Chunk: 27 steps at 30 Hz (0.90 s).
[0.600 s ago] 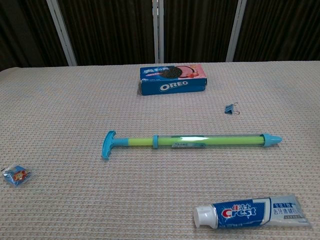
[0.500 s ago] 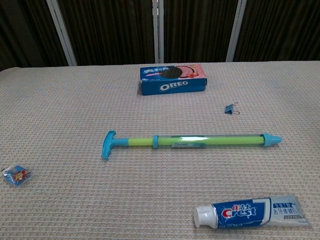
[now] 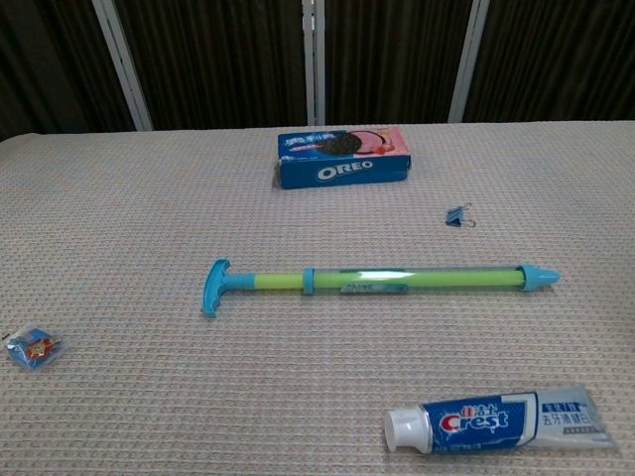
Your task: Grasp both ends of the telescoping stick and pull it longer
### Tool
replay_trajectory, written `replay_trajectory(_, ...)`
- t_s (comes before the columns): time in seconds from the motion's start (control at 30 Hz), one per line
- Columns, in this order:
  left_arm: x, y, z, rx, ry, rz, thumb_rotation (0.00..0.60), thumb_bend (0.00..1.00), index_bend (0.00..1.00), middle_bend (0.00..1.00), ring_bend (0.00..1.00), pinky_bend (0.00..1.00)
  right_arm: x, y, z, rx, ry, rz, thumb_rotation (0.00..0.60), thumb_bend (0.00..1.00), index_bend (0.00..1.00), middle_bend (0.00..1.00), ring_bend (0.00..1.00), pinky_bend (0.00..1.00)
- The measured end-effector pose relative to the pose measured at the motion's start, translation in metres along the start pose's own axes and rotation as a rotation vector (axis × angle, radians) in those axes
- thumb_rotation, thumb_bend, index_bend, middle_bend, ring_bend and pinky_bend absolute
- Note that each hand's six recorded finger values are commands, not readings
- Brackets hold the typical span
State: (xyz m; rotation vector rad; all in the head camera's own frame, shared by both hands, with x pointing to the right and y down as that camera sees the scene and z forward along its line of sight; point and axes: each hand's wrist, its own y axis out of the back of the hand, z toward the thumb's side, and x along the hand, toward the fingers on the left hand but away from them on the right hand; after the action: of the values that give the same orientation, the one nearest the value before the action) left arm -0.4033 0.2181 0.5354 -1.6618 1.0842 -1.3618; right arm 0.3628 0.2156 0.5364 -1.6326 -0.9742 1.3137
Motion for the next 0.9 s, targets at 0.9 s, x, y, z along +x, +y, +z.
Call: replay_trajectory(0.9,0.030,-0.031,-0.002,0.077,0.052,-0.097,0.600,0.00,0.00,0.00,0.00,0.00,-0.168,-0.125,0.106,-0.073,0.114,0.459,0.600,0.09,0.37,1.00,1.00,1.00)
